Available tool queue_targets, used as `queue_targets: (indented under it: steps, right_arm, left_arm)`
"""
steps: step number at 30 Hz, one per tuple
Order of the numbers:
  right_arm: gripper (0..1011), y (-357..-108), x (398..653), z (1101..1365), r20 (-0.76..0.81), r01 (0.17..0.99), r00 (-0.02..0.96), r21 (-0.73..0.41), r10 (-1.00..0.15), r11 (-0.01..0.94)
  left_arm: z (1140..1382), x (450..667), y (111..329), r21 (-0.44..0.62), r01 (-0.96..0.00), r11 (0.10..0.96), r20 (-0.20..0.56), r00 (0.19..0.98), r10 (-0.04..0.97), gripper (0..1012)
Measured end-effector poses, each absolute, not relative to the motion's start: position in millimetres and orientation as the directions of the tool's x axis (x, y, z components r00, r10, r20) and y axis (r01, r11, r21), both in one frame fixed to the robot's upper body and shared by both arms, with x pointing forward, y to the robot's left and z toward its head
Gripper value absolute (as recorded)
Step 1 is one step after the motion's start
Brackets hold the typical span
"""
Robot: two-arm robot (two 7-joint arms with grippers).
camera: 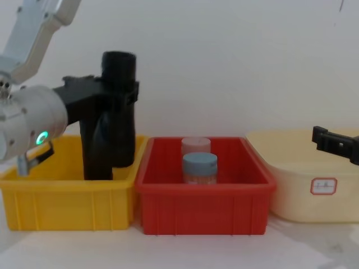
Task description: Pick up the garbage bag with the one hand and transfer it to the other hand.
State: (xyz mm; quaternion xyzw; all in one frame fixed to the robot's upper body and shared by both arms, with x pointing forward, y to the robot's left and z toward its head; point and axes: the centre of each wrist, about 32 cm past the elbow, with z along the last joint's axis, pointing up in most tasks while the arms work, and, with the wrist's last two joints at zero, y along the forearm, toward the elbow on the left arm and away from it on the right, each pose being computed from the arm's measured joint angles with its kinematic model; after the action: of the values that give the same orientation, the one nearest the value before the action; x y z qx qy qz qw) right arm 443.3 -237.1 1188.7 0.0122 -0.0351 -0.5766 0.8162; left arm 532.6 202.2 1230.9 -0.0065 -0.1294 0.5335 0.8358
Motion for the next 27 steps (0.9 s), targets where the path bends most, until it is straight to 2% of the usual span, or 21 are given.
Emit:
queue_targets:
  steps: [12,27]
  right_arm:
    - [1000,-237.2,443.0,1188.6,0.043,0.940,0.333,0.061,-0.942,0.335]
    - [1000,-237.6,436.1,1190.6,0.025,0.926,0.366,0.095,-0.930,0.366]
  left_arm:
    - [1258.8,548.5,184.6,-0.203,-0.791,0.577,0.242,0.531,0.812,464]
    - [1276.3,566.1,156.3,-0.249,-0.633,0.733,0.247,0.690,0.680,464]
